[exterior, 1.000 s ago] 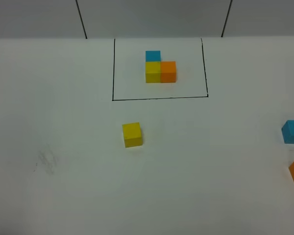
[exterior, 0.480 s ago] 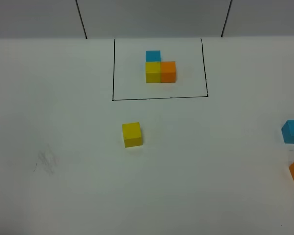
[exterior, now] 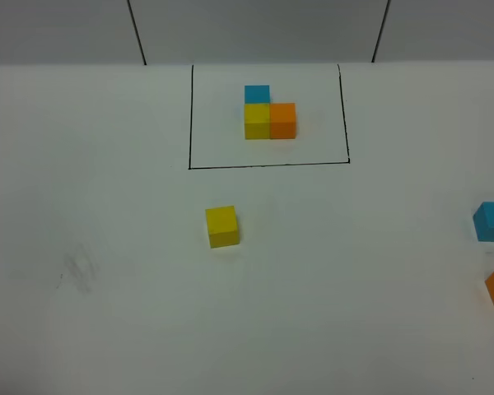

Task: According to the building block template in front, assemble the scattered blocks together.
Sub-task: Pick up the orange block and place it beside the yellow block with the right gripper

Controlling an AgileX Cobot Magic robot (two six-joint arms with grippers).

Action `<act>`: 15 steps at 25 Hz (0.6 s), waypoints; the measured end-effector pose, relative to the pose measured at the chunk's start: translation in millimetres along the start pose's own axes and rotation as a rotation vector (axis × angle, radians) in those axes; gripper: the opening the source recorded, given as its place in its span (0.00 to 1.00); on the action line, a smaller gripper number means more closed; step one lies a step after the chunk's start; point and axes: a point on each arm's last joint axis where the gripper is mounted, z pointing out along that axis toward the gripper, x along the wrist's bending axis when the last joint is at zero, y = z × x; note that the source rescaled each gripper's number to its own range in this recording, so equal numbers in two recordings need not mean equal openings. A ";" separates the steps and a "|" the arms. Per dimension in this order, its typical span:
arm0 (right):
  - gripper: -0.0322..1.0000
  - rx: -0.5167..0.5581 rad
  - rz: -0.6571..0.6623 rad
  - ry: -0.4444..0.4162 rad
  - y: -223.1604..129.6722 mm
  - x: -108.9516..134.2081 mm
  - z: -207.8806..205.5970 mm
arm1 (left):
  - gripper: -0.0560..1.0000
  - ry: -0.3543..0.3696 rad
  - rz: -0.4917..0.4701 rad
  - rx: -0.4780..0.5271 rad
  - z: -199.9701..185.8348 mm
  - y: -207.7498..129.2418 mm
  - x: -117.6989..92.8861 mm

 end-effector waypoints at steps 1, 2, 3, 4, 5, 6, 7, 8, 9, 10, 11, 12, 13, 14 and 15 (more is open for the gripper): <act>0.44 0.000 -0.012 0.002 0.0 0.2 0.0 | 0.05 0.000 0.000 0.000 0.0 0.0 0.0; 0.54 0.000 -0.021 0.004 0.0 0.4 0.0 | 0.05 0.000 0.000 0.000 0.0 0.0 0.0; 0.65 0.000 -0.026 0.006 0.0 0.6 0.0 | 0.05 0.000 0.000 0.000 0.0 0.0 0.0; 0.73 0.000 -0.030 0.006 0.0 0.6 0.0 | 0.05 0.000 0.000 0.000 0.0 0.0 0.0; 0.82 0.002 -0.031 0.007 -0.2 0.7 0.0 | 0.05 0.000 0.000 0.000 0.0 0.0 0.0; 0.90 0.005 -0.031 0.009 -0.2 0.7 -0.7 | 0.05 0.000 0.000 0.000 0.0 0.0 0.0; 0.94 0.005 -0.031 0.008 0.7 0.4 -2.7 | 0.05 0.000 0.000 0.000 0.0 0.0 0.0; 0.98 0.006 -0.031 0.008 2.3 0.1 -4.7 | 0.05 0.000 0.001 0.000 0.0 0.0 0.0; 1.00 0.004 -0.030 0.008 5.2 -0.3 -7.6 | 0.05 0.000 0.001 0.000 0.0 0.0 0.0; 1.00 0.007 -0.029 0.009 8.9 -0.8 -10.2 | 0.05 0.000 0.002 0.000 0.0 0.0 0.0; 1.00 0.013 -0.029 0.010 13.2 -1.2 -12.5 | 0.05 0.000 0.002 0.000 0.0 0.0 0.0; 0.99 0.026 -0.028 0.014 17.0 -1.4 -14.1 | 0.05 0.000 0.002 0.000 0.0 0.0 0.0; 0.97 0.043 -0.030 0.018 22.2 -1.7 -15.2 | 0.05 0.000 0.002 0.000 0.0 0.0 0.0; 0.96 0.063 -0.029 0.024 28.1 -1.8 -15.4 | 0.05 0.000 0.002 0.000 0.0 0.0 0.0; 0.94 0.095 -0.031 0.030 33.2 -1.7 -13.7 | 0.05 0.000 0.002 0.000 0.0 0.0 0.0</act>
